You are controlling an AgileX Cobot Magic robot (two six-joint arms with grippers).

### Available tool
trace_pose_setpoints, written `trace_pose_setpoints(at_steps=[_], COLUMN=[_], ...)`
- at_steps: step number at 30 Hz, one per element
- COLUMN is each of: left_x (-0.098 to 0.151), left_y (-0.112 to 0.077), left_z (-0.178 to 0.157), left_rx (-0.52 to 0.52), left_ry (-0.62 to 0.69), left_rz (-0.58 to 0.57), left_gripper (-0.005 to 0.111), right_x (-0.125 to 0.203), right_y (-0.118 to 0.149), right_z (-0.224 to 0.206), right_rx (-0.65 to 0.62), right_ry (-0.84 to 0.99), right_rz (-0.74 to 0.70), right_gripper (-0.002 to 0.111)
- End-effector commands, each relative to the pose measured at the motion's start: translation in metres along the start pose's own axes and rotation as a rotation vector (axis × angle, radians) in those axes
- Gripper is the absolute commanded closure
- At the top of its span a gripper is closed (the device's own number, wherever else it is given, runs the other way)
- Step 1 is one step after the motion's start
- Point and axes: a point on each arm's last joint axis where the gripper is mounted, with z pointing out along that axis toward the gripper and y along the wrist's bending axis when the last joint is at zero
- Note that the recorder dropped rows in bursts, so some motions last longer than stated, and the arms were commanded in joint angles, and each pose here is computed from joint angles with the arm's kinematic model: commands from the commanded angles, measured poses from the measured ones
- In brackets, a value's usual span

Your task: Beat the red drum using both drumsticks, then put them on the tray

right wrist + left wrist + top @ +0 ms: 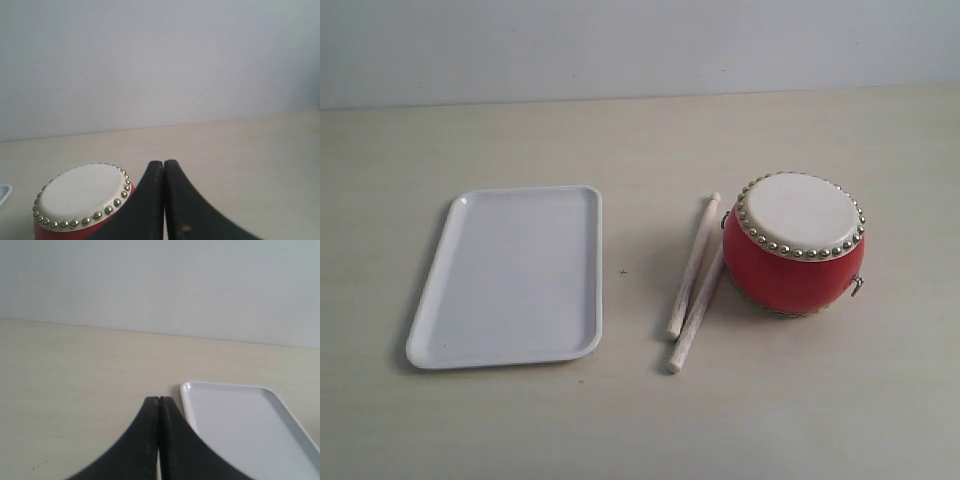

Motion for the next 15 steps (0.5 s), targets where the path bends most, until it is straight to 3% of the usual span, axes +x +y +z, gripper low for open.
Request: trace_pose_setpoints(at_steps=[1, 6, 8, 13, 15], left_x=[-0.001, -0.002, -0.009, -0.017, -0.017], left_y=[0.0, 0.0, -0.001, -0.003, -0.003], left_z=[-0.001, -0.001, -0.001, -0.002, -0.002], left_rx=[0.0, -0.001, 0.008, 0.05, 0.054], left_ry=[-0.017, -0.028, -0.099, -0.183, -0.182], left_rz=[-0.008, 0.034, 0.042, -0.235, -0.28], left_gripper=[0.107, 0.107, 0.107, 0.107, 0.107], right_x=[0.0, 0.0, 0.0, 0.0, 0.0], right_y=[0.0, 0.0, 0.0, 0.0, 0.0], right_z=[0.0, 0.0, 0.0, 0.0, 0.0], right_rx=[0.004, 0.004, 0.004, 0.004, 0.004], right_ry=[-0.016, -0.016, -0.016, -0.016, -0.016], right_rz=[-0.005, -0.005, -0.005, -0.005, -0.005], right_gripper=[0.108, 0.108, 0.108, 0.108, 0.108])
